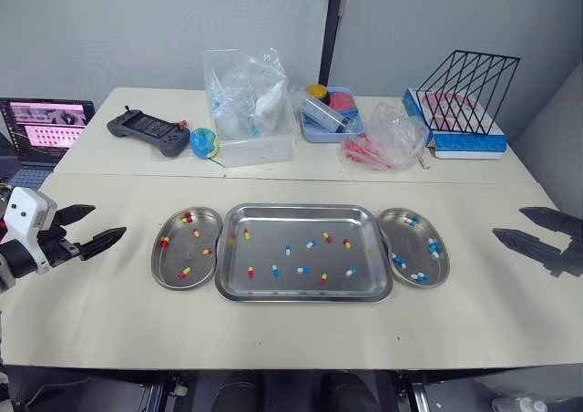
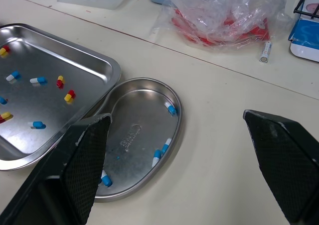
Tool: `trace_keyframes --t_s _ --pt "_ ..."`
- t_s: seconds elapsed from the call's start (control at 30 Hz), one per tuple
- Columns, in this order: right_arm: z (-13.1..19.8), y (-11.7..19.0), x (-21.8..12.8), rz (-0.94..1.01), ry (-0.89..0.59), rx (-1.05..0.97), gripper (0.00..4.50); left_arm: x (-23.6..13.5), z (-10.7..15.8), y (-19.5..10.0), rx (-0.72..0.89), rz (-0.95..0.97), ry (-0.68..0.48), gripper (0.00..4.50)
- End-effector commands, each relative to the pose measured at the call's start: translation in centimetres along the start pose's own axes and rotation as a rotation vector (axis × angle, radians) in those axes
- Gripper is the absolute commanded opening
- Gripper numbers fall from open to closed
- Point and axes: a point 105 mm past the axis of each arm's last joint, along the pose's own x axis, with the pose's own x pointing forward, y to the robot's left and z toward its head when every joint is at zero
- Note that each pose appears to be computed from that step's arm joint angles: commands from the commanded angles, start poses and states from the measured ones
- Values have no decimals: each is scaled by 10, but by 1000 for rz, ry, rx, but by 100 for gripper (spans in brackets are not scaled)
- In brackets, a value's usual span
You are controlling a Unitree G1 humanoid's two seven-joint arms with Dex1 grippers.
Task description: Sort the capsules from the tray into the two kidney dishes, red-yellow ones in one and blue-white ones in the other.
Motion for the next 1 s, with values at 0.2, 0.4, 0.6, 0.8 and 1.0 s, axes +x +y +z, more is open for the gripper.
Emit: trace_keyframes --t_s 0.2,0.4,0.6,0.8,1.0 --pt "10 -4 2 -14 -49 -31 447 -4 21 1 85 -41 16 450" --pt "14 -4 3 -1 -51 -41 447 0 36 -5 82 -81 -39 450" --pt "17 0 5 19 -54 -42 447 -3 37 -18 -42 -194 -43 450" --pt "22 4 6 41 -60 -19 447 0 31 -13 -35 -172 -5 450" --pt "18 1 6 34 -47 -14 447 -8 45 -26 -103 -297 -68 450"
